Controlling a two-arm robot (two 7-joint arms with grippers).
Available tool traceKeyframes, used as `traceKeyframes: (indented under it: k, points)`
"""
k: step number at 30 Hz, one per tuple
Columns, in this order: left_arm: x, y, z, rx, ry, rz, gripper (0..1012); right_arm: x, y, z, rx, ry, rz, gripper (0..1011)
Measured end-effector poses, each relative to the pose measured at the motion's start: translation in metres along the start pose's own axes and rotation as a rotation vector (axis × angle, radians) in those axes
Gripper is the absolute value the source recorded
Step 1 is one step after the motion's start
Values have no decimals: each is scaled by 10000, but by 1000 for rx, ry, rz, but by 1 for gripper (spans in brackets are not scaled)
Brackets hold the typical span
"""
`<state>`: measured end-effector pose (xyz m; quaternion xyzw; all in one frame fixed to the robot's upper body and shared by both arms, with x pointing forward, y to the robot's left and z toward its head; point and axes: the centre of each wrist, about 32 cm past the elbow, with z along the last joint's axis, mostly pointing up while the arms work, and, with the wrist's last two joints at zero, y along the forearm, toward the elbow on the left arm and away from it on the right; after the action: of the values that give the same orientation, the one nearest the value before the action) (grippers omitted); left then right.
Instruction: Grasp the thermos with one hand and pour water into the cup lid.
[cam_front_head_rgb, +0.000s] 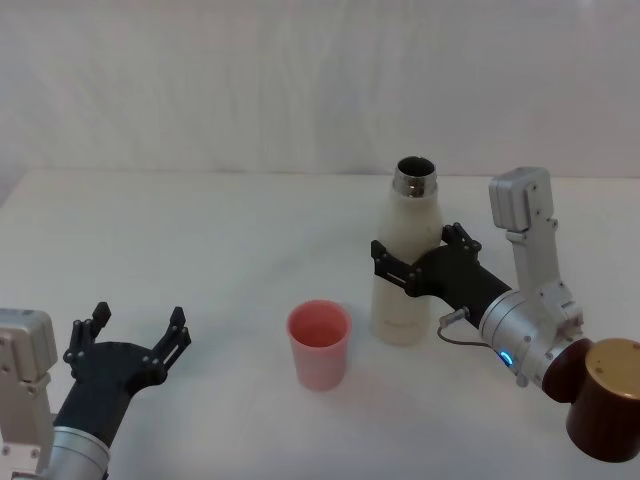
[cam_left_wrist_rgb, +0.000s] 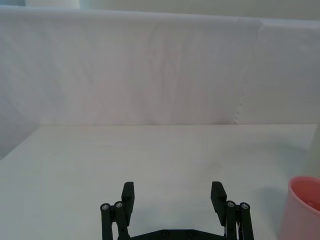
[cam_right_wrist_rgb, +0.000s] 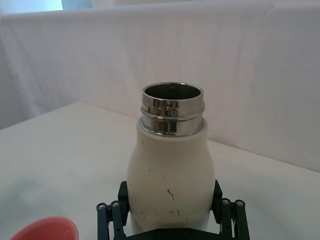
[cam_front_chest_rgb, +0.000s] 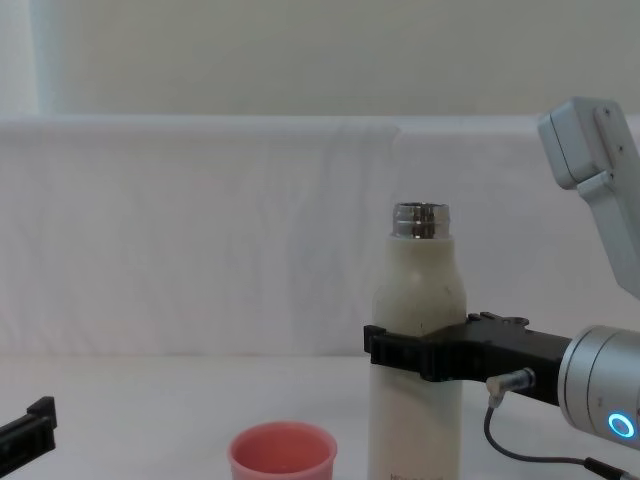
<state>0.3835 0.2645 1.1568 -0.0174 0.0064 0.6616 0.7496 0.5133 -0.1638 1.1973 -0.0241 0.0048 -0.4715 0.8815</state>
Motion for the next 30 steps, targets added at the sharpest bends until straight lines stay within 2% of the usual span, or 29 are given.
traceKeyframes:
  k: [5, 8, 30]
  points:
    - [0, 0, 0, 0, 0, 0, 1001, 0, -1, -2, 0, 1, 0, 959]
    - [0, 0, 0, 0, 0, 0, 1001, -1, -2, -3, -1, 1, 0, 1000]
    - [0, 0, 0, 0, 0, 0, 1001, -1, -3, -4, 1, 2, -1, 1000]
